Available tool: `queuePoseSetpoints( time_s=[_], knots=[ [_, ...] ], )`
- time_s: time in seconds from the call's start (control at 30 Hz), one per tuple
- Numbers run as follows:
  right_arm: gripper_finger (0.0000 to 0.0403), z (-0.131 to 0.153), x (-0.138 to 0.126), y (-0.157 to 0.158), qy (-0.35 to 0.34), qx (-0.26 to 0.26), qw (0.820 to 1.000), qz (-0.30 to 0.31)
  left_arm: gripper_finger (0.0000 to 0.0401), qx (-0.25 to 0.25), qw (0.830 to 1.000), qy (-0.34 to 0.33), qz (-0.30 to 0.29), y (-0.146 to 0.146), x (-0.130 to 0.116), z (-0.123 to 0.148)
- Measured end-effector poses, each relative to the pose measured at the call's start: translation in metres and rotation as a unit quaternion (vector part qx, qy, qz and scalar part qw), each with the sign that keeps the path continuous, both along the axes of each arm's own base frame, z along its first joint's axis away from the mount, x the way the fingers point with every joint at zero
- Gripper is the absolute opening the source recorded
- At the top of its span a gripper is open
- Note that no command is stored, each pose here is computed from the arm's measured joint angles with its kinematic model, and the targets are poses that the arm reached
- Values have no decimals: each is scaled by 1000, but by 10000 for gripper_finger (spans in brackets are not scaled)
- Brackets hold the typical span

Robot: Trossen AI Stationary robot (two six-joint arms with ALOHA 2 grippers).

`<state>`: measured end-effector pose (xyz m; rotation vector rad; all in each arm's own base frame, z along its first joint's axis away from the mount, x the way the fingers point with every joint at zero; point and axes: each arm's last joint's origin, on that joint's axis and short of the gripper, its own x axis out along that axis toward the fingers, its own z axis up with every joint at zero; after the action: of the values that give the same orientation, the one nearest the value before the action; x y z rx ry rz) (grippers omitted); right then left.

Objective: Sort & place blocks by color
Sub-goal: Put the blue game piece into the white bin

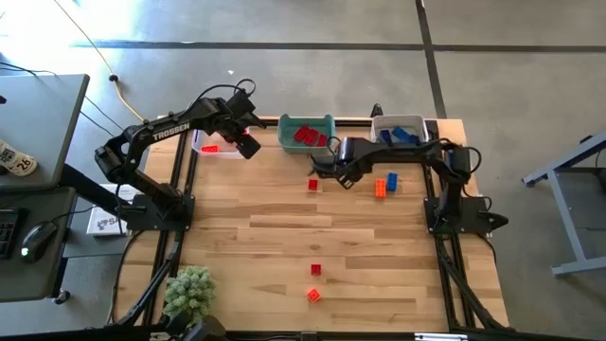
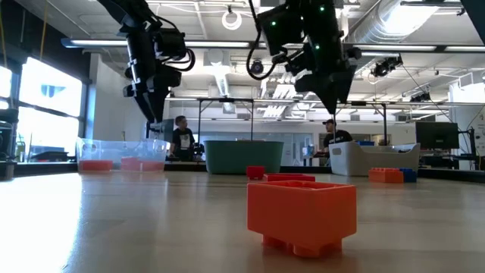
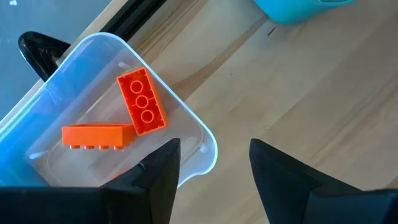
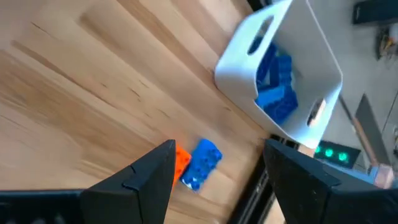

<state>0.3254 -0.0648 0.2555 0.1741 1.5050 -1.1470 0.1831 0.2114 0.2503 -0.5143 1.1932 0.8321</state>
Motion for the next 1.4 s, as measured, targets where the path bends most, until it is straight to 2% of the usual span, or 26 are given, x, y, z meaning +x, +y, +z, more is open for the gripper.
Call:
queuePoseSetpoints(
  time_s=[0.17, 0.33, 0.47, 0.6, 0.8, 1.03, 1.4],
  knots=[
    [232, -12, -13, 14, 14, -5, 1000, -5, 182, 0, 1000, 0, 0, 0, 0, 0],
    [232, -25, -44, 25, 28, -4, 998, -51, 182, -2, 1000, -3, 4, 0, 0, 0],
    [232, -26, -71, 31, 9, -14, 995, -102, 182, -3, 1000, -4, 3, 0, 1, 0],
    [232, -23, -94, 34, -38, -12, 987, -156, 182, -2, 1000, -5, 2, -1, 1, 0],
    [232, -17, -124, 38, -129, 2, 964, -231, 182, -3, 1000, -5, 4, -1, 1, 0],
    [232, -21, -152, 42, -215, 7, 930, -299, 182, -5, 1000, -10, 19, -1, 1, 0],
    [232, -45, -158, 29, -300, -25, 890, -342, 182, -6, 1000, -13, 26, -1, 1, 0]
  ],
)
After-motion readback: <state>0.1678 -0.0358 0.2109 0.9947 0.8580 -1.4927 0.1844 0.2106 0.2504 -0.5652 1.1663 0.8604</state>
